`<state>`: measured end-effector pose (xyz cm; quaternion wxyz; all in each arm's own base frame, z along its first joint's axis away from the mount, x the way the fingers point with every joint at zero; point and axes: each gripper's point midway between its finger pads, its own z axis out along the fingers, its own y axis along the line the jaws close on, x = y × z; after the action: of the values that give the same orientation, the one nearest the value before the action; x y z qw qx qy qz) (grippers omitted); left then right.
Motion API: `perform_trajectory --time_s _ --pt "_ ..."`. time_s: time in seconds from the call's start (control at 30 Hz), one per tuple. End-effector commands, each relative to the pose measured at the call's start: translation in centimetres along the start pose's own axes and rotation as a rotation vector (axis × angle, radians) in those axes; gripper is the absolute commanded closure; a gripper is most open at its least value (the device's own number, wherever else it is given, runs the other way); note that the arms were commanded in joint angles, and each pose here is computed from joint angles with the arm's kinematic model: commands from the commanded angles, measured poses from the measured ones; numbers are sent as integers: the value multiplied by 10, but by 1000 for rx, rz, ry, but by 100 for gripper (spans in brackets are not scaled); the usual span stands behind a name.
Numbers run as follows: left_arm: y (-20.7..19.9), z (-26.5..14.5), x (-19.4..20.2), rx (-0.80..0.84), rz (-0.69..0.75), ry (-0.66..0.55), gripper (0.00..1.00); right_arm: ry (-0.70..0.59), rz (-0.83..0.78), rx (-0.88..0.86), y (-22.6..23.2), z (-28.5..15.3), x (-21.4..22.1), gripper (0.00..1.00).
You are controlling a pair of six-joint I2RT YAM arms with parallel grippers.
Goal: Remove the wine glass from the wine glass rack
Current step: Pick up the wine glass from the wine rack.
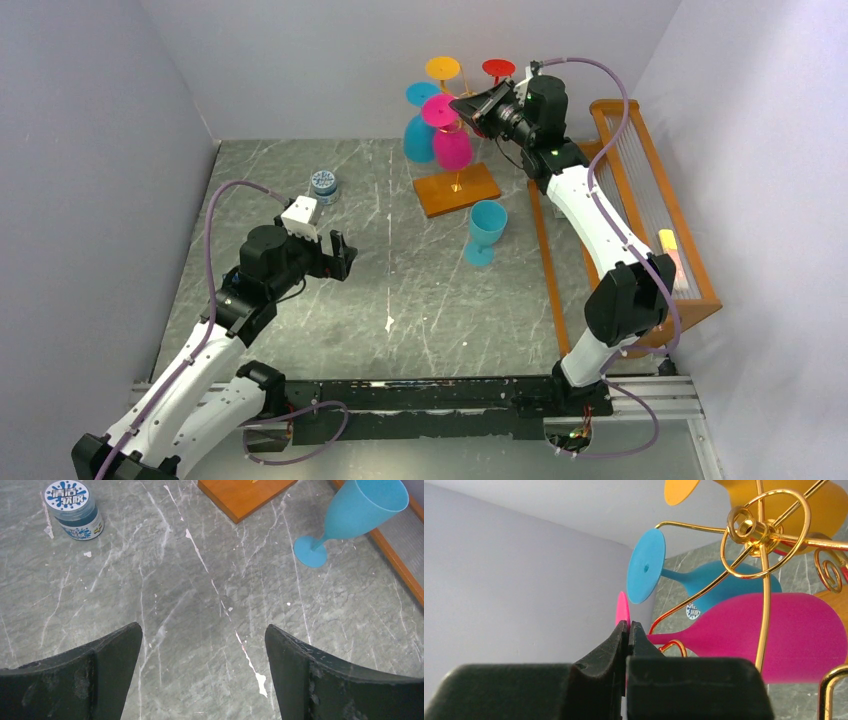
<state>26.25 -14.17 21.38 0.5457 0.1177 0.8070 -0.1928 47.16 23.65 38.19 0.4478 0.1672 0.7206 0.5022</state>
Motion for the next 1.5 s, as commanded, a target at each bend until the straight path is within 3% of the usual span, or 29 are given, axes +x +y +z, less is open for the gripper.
perform_trajectory --time_s 0.0,0.57,1.47 --pt "-6 0 -11 32 3 -30 3 -37 -9 6 3 4 -13 100" --pt "-7 1 -11 38 5 -29 3 -137 -54 57 3 -9 -32 100" --pt "-9 1 -10 51 1 -24 3 -185 -95 66 13 -47 -35 100"
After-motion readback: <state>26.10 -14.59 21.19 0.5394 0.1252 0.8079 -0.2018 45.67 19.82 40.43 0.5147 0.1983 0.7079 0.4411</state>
